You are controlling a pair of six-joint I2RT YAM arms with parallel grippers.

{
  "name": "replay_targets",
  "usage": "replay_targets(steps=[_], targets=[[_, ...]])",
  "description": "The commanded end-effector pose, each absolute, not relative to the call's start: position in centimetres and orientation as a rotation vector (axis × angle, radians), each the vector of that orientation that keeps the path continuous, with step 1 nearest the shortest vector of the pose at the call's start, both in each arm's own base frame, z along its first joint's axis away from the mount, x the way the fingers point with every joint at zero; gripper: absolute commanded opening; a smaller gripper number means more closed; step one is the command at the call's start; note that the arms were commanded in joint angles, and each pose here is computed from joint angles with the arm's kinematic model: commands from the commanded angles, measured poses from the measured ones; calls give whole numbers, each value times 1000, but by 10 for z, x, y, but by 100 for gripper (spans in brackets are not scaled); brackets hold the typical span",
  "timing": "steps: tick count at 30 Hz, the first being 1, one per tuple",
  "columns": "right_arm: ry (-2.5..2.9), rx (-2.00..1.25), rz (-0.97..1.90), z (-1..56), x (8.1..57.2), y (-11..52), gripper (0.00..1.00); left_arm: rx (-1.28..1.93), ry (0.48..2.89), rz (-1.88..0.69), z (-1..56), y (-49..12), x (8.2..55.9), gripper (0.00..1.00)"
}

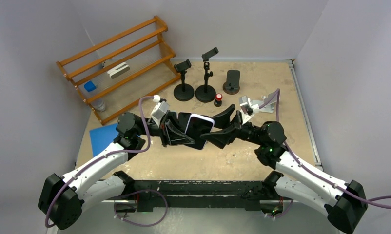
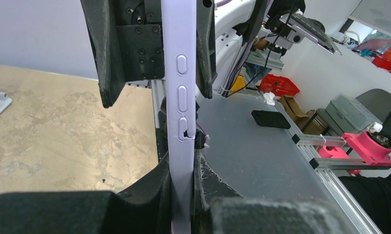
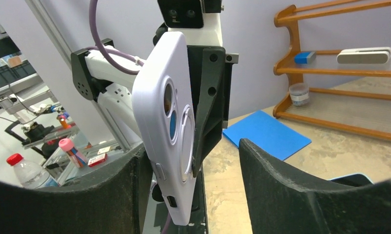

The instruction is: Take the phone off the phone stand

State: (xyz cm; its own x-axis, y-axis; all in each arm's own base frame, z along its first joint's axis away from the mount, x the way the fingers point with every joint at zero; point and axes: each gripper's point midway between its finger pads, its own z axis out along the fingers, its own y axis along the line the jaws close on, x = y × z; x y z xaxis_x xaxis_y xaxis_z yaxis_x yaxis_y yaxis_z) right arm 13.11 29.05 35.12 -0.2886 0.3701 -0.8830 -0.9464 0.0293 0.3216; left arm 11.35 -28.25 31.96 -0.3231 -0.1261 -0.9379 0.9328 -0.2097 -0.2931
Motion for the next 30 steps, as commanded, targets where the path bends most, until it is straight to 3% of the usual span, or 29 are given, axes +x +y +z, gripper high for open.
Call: replay_targets(steps=[1, 19, 28, 30], targets=[[1102, -728, 1544, 373, 123, 291, 63, 1050, 1122, -1599, 337, -281, 115, 0], [1122, -715, 1552, 371, 128, 295, 46, 1025, 1170, -1582, 333, -285, 124, 0], [1129, -704, 1533, 370, 130, 294, 21, 1006, 1203, -1574, 331, -287, 129, 0], [1132, -701, 1527, 370, 131, 294, 11, 996, 1212, -1571, 331, -287, 131, 6]])
